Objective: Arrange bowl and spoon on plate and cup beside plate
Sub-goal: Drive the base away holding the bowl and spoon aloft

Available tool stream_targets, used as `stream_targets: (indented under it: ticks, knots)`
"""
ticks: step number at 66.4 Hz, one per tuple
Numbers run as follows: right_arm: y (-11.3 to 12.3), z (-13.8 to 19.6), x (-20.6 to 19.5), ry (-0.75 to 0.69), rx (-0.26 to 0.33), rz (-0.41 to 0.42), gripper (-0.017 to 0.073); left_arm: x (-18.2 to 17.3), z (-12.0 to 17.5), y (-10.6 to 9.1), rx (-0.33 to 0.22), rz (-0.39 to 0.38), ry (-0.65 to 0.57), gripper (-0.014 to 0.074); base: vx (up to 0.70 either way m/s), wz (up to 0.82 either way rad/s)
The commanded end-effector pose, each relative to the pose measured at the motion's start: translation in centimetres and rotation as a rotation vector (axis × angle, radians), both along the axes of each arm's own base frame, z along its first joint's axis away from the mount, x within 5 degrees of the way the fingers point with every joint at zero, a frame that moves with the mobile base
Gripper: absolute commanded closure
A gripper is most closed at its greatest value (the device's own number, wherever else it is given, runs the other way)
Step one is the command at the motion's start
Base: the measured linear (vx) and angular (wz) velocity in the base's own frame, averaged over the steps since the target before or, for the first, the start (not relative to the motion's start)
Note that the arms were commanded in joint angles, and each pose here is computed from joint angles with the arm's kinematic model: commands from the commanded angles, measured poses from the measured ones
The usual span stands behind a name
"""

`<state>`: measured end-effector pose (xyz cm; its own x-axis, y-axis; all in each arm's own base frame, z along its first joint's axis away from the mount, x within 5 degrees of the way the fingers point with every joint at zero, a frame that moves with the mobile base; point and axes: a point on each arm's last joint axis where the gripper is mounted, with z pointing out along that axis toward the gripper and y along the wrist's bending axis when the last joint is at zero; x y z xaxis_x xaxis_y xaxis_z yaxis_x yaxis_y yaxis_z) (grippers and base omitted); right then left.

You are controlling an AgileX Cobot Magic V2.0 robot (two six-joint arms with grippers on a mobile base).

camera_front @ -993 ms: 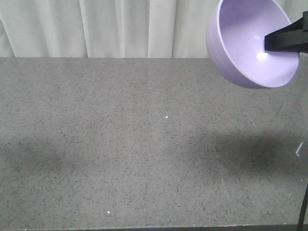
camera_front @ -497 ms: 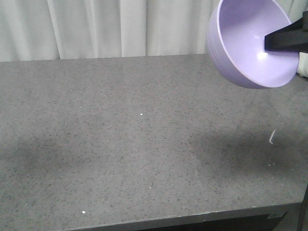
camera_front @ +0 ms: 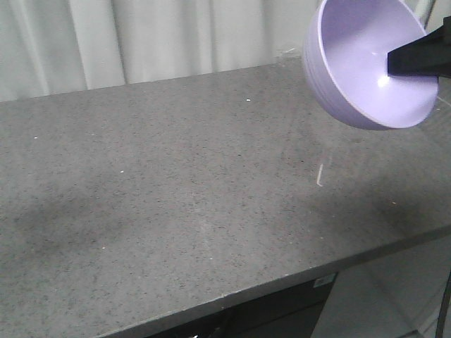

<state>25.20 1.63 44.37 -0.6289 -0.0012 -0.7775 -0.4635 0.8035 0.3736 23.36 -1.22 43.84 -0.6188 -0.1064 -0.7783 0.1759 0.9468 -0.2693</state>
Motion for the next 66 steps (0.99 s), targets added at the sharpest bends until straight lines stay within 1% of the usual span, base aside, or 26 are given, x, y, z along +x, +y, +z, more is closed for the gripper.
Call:
stream_targets:
  ticks: [1, 66]
  knots:
    - [0.32, 1.88, -0.78, -0.088, 0.039, -0.003, 0.0565, -0.59, 1.81, -0.2, -0.034, 0.012, -0.101, 0.0601, -0.03, -0.46]
    - [0.32, 1.89, -0.78, -0.089, 0.039, -0.004, 0.0565, -0.59, 1.81, -0.2, -0.034, 0.012, -0.101, 0.0601, -0.05, -0.46]
